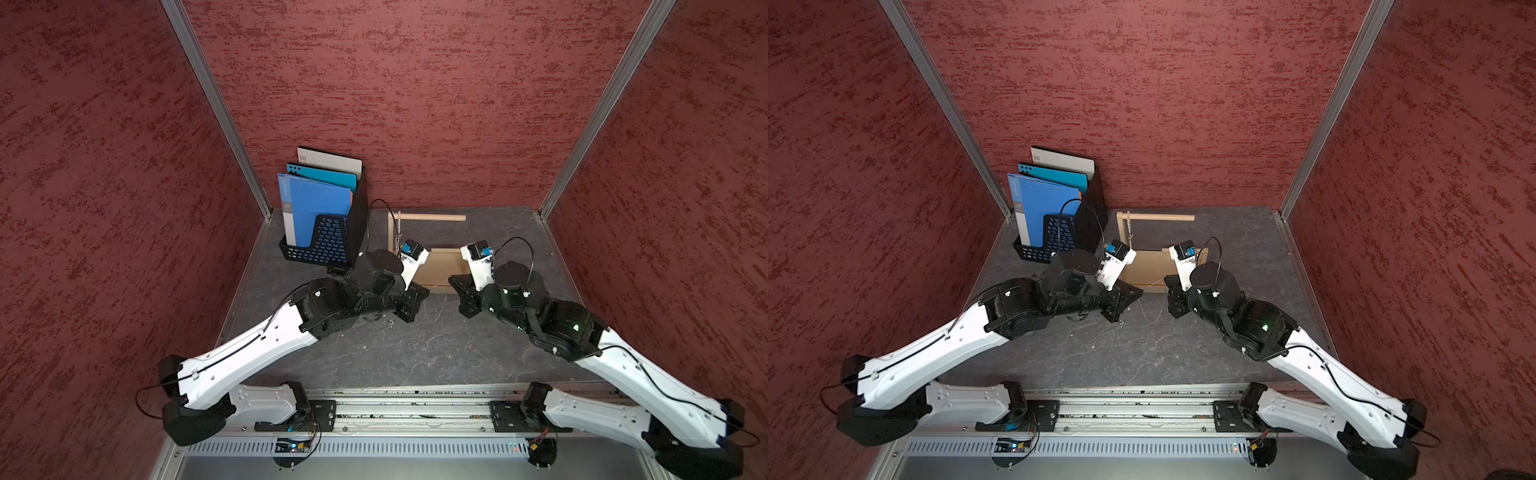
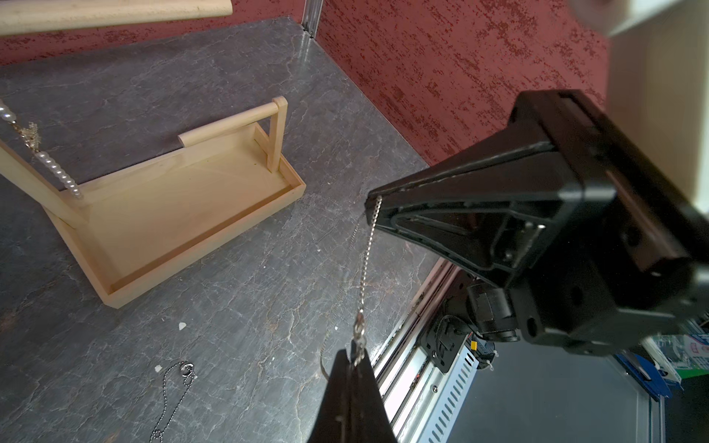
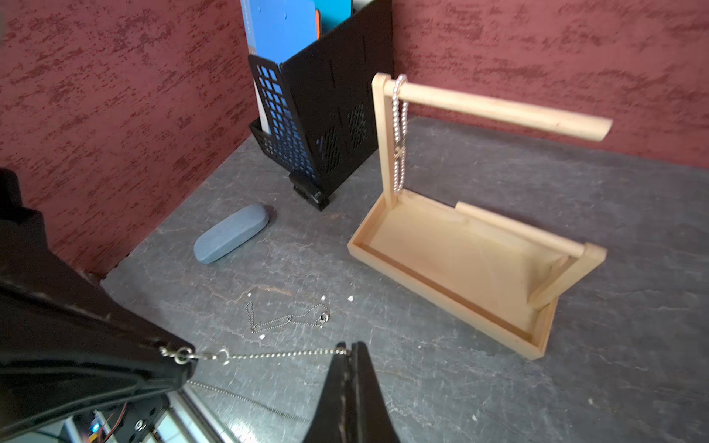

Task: Hang the necklace on the jewelry display stand
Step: Pick up the necklace from the center of the board, then hang the necklace on the stand.

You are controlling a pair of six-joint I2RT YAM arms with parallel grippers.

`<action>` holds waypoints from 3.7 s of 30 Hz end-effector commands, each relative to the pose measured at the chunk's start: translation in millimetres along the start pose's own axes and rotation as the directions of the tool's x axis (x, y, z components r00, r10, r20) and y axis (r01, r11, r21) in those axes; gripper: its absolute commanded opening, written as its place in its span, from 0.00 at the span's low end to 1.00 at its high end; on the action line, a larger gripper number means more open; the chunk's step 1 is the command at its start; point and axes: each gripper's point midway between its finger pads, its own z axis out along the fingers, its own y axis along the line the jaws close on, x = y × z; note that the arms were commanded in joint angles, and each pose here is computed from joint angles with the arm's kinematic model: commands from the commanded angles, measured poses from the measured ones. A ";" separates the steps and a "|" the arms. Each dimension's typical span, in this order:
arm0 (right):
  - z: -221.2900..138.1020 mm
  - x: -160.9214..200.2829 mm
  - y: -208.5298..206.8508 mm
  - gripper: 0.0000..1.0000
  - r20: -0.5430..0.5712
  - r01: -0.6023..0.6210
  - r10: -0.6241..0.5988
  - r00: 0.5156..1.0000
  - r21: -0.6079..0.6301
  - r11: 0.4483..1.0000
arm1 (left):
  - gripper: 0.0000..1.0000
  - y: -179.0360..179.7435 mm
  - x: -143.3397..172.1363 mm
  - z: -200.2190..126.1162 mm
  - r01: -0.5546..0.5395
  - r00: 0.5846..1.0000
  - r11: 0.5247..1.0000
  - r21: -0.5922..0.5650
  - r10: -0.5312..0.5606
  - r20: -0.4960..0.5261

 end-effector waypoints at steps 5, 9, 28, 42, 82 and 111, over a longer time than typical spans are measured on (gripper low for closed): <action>6.5 -38.5 -19.5 0.00 0.064 0.061 -0.069 0.996 0.113 0.992 | 0.00 -5.0 -37.2 9.2 -0.003 0.999 0.998 0.063 0.000 0.047; 19.4 -53.9 -33.3 0.00 0.070 0.040 -0.050 0.996 0.136 0.990 | 0.00 0.2 -55.0 21.1 0.001 0.999 0.998 0.068 -0.004 0.050; 78.4 -101.7 -121.3 0.00 0.116 -0.157 0.136 0.984 0.191 0.969 | 0.00 45.4 -125.0 95.9 0.089 0.994 0.991 0.095 -0.095 0.056; 87.7 -103.5 -173.2 0.00 0.112 -0.219 0.195 0.974 0.265 0.939 | 0.00 57.1 -154.6 144.9 0.134 0.988 0.980 0.145 -0.144 0.063; 172.9 -108.7 -238.4 0.00 0.073 -0.241 0.230 0.970 0.353 0.904 | 0.00 110.7 -169.8 207.6 0.253 0.961 0.961 0.109 -0.263 0.089; 224.5 -108.4 -160.8 0.00 -0.048 -0.211 0.221 0.974 0.164 0.964 | 0.00 179.0 -149.9 141.4 0.350 0.932 0.936 -0.036 -0.344 0.115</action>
